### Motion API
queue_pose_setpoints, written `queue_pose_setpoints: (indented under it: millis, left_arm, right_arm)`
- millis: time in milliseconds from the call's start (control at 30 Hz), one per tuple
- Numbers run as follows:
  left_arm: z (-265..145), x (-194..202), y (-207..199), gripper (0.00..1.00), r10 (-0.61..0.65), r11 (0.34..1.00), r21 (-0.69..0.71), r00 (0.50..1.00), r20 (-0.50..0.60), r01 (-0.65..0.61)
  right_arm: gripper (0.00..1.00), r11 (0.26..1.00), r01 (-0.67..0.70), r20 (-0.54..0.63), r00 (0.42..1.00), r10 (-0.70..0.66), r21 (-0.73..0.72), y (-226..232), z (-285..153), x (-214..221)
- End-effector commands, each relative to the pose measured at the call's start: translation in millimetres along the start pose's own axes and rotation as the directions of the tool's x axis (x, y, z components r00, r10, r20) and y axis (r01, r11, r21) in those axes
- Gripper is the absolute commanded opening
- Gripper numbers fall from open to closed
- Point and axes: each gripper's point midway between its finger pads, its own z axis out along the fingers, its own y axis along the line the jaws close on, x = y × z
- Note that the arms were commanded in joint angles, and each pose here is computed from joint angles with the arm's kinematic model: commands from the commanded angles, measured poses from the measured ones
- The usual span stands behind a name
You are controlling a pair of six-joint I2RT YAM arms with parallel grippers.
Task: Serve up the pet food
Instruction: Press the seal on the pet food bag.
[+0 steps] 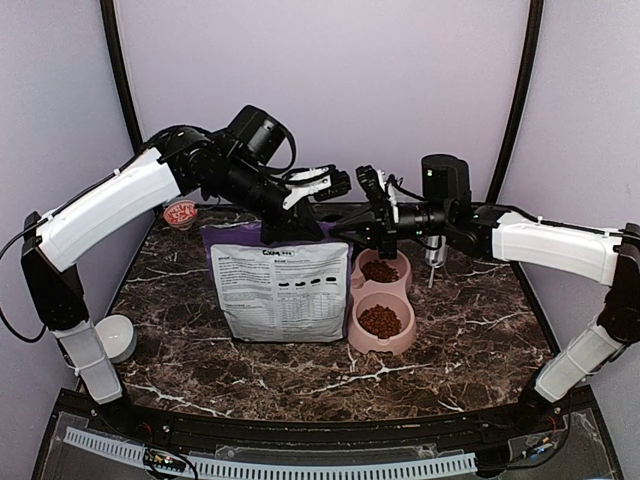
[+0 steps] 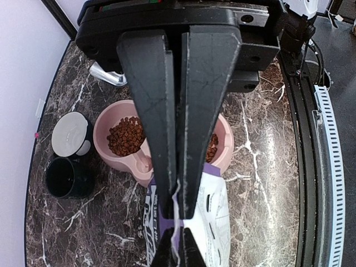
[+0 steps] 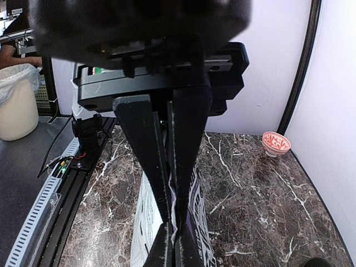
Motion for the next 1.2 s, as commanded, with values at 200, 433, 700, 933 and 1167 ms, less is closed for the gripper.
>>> queue_pose_setpoints:
  millis: [200, 433, 700, 933, 1167]
  left_arm:
    - [-14, 8, 12, 0.13, -0.008, 0.997, -0.081, 1.0, -0.007, 0.007]
    - [-15, 19, 8, 0.0, -0.015, 0.996, -0.083, 1.0, -0.007, 0.014]
    - [-27, 24, 8, 0.0, -0.016, 0.994, -0.109, 0.999, 0.036, 0.019]
    - [-30, 28, 11, 0.0, -0.023, 0.992, -0.119, 0.998, 0.057, 0.03]
    - [-33, 23, 12, 0.0, -0.02, 0.988, -0.15, 0.989, 0.144, 0.042]
  right_arm:
    - [0.0, 1.0, 0.015, -0.004, 1.0, -0.015, -0.005, 8, -4, -3]
    - [0.0, 1.0, 0.013, -0.015, 1.0, -0.013, 0.012, 5, -5, -2]
    - [0.0, 1.0, 0.004, -0.026, 1.0, -0.004, 0.012, 5, -6, 0]
    - [0.0, 1.0, 0.014, -0.027, 1.0, -0.013, 0.023, 0, -6, -8]
    - [0.04, 1.0, -0.016, -0.038, 0.999, 0.017, 0.017, -3, -2, -7]
